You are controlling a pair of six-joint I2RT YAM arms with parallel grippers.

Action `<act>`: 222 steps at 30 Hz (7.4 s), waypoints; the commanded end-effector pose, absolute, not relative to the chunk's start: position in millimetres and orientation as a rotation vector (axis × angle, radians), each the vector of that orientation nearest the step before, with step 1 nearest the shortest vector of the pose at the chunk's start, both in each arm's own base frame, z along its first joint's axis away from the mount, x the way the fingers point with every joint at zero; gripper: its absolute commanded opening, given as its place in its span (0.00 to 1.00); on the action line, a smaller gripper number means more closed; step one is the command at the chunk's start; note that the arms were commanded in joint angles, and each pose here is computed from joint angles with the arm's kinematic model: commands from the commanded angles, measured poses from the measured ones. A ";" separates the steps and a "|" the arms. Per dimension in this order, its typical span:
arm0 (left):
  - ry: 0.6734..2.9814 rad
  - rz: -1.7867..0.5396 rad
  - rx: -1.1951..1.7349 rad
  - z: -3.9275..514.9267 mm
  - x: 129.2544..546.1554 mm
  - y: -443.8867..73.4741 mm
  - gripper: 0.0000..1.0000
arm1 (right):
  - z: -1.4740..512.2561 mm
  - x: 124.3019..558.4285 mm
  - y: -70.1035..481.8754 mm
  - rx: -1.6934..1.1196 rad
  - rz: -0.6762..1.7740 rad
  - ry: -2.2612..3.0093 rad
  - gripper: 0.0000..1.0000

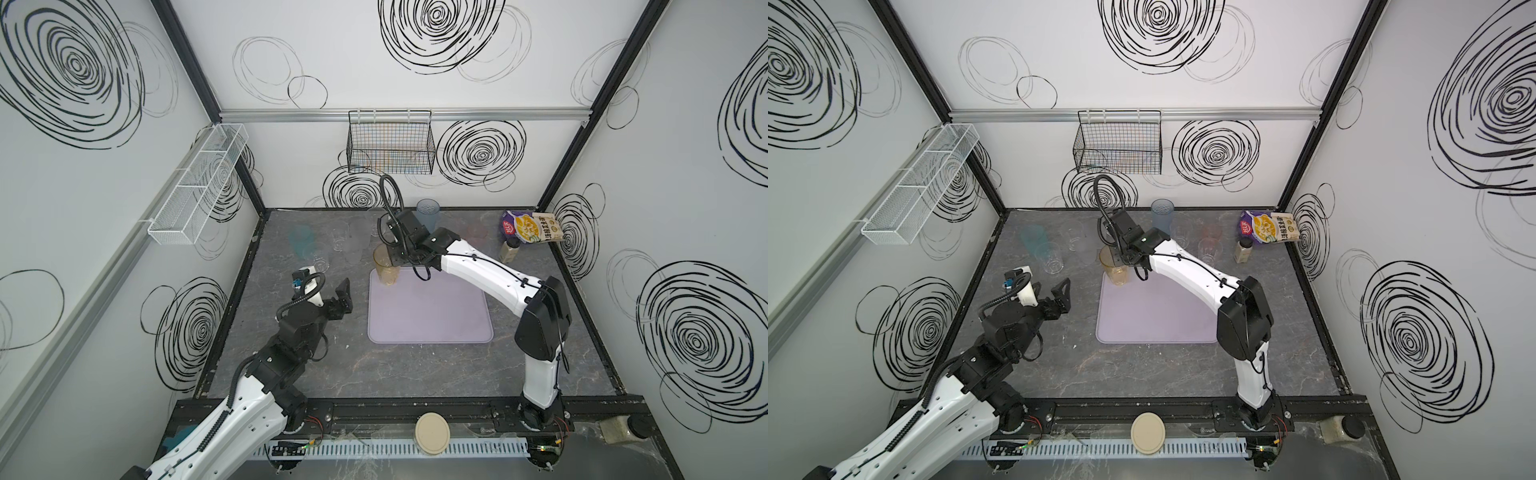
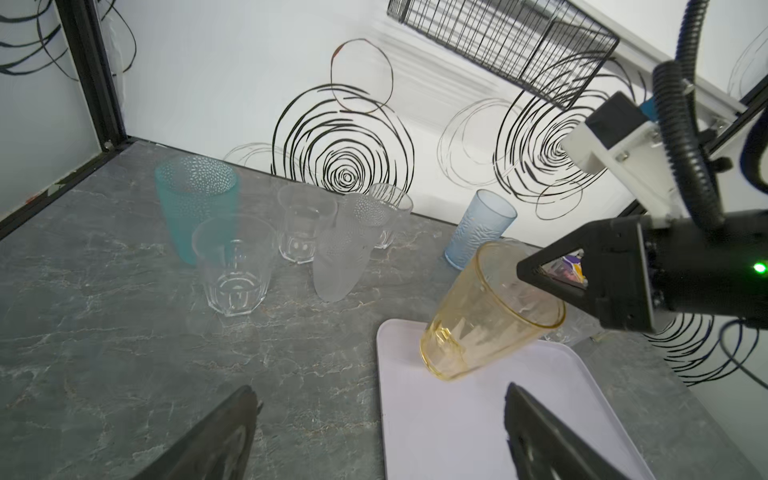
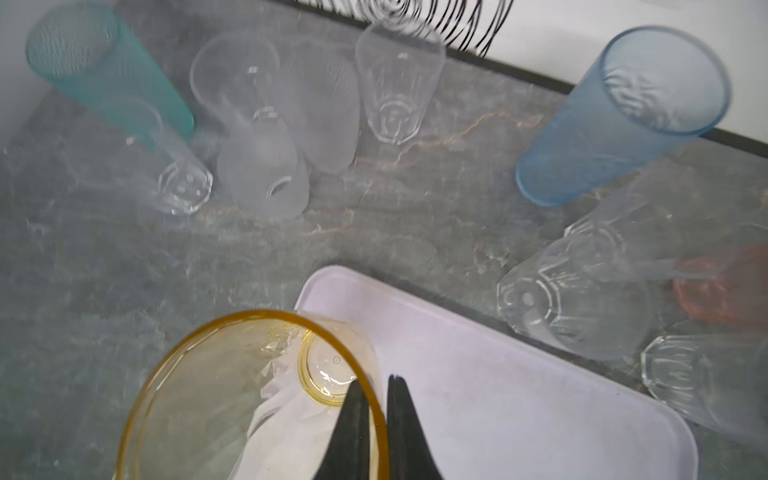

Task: Place the glasses into the tray
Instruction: 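Lower the yellow glass onto the tray and open the right gripper, then move the right gripper to the blue glass and grasp its rim, then lift the blue glass with the right gripper while the left arm draws back, then lower the blue glass onto the tray beside the yellow glass and open the right gripper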

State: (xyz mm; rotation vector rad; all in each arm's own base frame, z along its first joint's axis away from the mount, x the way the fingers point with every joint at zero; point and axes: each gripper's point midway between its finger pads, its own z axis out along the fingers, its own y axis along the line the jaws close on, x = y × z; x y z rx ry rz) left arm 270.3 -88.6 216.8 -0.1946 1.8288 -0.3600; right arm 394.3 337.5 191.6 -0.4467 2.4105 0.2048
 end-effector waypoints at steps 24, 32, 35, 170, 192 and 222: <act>1.861 -0.441 -0.234 184.7 266.5 -101.1 0.92 | 144.4 430.3 337.4 -0.383 0.077 2.475 0.00; 1.868 -0.437 -0.238 180.8 267.2 -101.5 0.92 | 132.2 441.9 342.0 -0.381 0.076 2.483 0.00; 1.869 -0.437 -0.239 179.6 267.0 -101.4 0.92 | 127.2 442.7 343.6 -0.376 0.091 2.495 0.00; 1.743 -0.226 0.165 290.7 295.9 -128.6 0.99 | 329.0 417.9 201.5 -0.063 0.311 2.057 0.00; 1.866 -0.251 -0.165 220.0 278.5 -91.1 0.93 | 220.6 301.0 291.9 -0.268 0.361 2.208 0.00; 1.786 -0.230 -0.152 226.3 273.2 -81.9 0.95 | 139.3 343.7 348.4 -0.272 0.281 2.428 0.00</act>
